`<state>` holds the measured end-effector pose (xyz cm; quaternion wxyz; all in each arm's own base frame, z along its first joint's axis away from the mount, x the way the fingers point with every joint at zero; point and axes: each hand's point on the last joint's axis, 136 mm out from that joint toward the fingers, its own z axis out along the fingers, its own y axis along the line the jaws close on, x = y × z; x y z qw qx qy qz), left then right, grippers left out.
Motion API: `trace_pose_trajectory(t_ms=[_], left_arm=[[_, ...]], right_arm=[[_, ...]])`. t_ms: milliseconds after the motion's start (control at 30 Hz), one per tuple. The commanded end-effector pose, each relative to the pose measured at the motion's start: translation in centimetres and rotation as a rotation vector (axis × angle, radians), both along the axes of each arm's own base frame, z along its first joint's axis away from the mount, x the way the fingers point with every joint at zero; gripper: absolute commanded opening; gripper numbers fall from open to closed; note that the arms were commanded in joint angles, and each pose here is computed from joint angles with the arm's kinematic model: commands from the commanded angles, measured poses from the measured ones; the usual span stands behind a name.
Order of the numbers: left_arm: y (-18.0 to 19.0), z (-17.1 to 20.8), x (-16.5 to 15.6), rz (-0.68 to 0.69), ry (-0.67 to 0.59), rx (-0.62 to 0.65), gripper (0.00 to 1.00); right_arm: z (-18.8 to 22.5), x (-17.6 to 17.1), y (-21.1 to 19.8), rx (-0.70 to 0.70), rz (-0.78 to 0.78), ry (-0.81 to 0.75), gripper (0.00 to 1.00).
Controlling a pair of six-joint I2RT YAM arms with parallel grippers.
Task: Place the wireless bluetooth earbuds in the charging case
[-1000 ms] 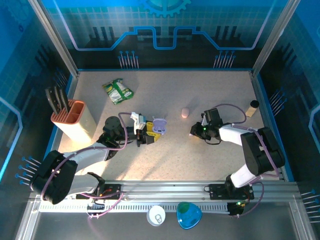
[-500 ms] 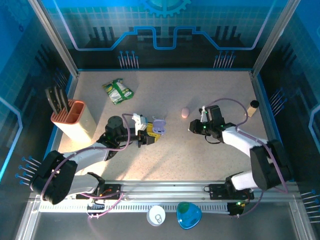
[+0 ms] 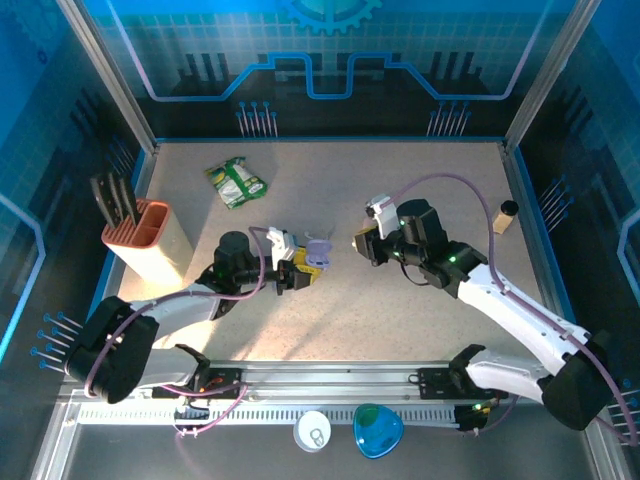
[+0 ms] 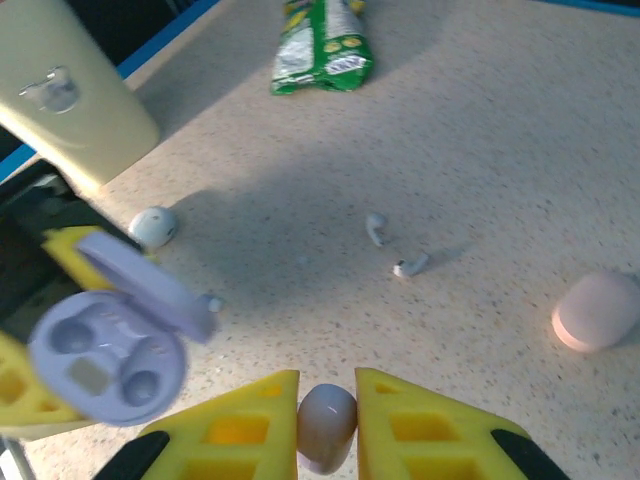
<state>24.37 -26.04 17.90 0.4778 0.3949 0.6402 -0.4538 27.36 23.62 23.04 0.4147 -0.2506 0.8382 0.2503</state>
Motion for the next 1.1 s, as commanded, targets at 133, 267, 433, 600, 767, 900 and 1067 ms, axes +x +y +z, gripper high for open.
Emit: trace_pose_trajectory(t_ms=[133,267,433,600,767,900,1067], left_arm=[[0.0,1.2,0.5,0.003,-0.051,-0.009,0.34],[0.0,1.3,0.5,0.003,-0.051,-0.010,0.34],[0.0,1.4,0.4,-0.001,-0.049,-0.014,0.35],[0.0,1.4,0.3,-0.005,-0.049,-0.014,0.35],[0.0,1.5,0.2,-0.008,-0.050,-0.017,0.35],[-0.1,1.6,0.1,-0.010,-0.050,-0.020,0.34],[0.0,1.6,0.2,-0.008,-0.049,-0.021,0.35]], right_arm=[[1.5,-2.1,2.9,-0.104,0.143,-0.062,0.20],[1.5,-3.2,4.6,-0.122,0.213,-0.082,0.20],[0.7,-3.2,5.7,-0.151,0.231,-0.061,0.20],[0.0,-2.9,6.4,-0.169,0.235,-0.049,0.20],[-0.5,-2.6,6.7,-0.184,0.232,-0.038,0.20],[-1.0,-2.5,6.7,-0.199,0.230,-0.028,0.19],[-1.5,-2.6,7.0,-0.206,0.243,-0.013,0.19]])
